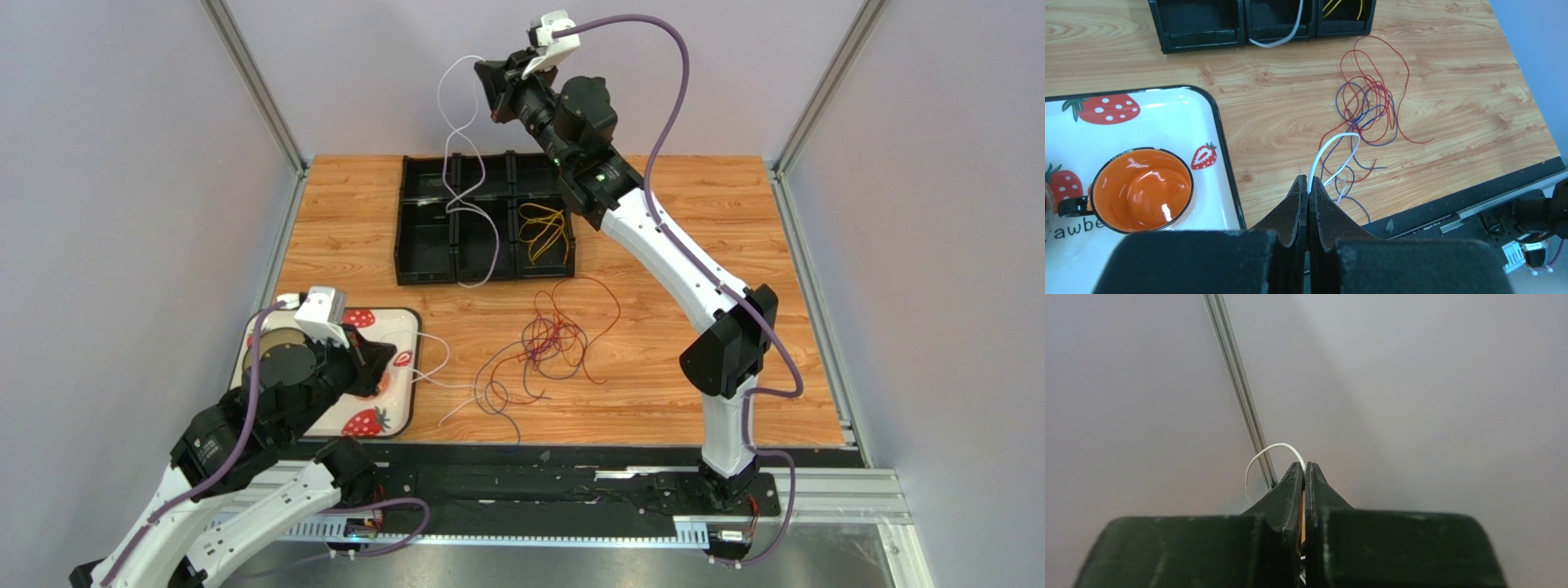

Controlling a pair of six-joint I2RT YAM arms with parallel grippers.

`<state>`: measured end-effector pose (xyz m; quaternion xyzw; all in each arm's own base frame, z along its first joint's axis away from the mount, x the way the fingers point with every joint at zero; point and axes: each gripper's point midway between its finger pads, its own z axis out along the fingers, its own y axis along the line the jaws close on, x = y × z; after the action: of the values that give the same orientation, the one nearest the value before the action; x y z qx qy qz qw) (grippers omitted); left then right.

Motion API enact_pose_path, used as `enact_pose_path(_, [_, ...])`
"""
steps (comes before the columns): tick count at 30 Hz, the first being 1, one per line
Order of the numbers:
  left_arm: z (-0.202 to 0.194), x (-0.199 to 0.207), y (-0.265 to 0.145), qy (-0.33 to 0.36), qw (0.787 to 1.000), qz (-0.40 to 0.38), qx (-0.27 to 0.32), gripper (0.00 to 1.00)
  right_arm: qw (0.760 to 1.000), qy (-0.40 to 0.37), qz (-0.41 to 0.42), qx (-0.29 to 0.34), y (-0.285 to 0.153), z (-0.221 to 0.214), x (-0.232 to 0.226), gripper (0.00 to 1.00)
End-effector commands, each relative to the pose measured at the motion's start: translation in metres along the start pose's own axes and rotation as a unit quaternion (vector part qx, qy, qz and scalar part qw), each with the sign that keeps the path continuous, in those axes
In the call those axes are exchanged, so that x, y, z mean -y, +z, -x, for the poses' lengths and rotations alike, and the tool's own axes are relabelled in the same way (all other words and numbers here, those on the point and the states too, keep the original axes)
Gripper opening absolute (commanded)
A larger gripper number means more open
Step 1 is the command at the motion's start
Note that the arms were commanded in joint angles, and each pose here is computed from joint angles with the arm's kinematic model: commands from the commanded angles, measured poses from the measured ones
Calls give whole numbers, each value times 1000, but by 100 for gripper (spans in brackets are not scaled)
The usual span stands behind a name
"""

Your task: Untangle the cables

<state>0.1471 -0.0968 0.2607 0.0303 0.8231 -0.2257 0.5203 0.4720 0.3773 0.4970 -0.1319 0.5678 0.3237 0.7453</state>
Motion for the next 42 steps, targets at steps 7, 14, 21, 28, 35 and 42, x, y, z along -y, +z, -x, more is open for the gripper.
enact_pose_path(7, [2, 0, 1, -3, 1000, 3, 4, 0, 997, -20, 12, 71, 9, 35, -6, 0])
enact_pose_path(14, [1, 0, 3, -1, 1000, 8, -2, 0, 993, -35, 7, 114, 9, 35, -1, 0])
enact_pose_path(21, [0, -1, 5, 1, 1000, 13, -5, 0, 993, -46, 7, 104, 12, 13, 6, 0])
enact_pose_path(28, [-1, -2, 7, 2, 1000, 18, -9, 0, 996, -30, 3, 80, 18, -20, 25, 0])
enact_pose_path(35, [-2, -4, 9, 5, 1000, 27, -15, 0, 998, -21, -8, 59, 20, -50, 41, 0])
enact_pose_path(42, [-3, -5, 10, 6, 999, 31, -16, 0, 999, 9, -24, 45, 13, -74, 64, 0])
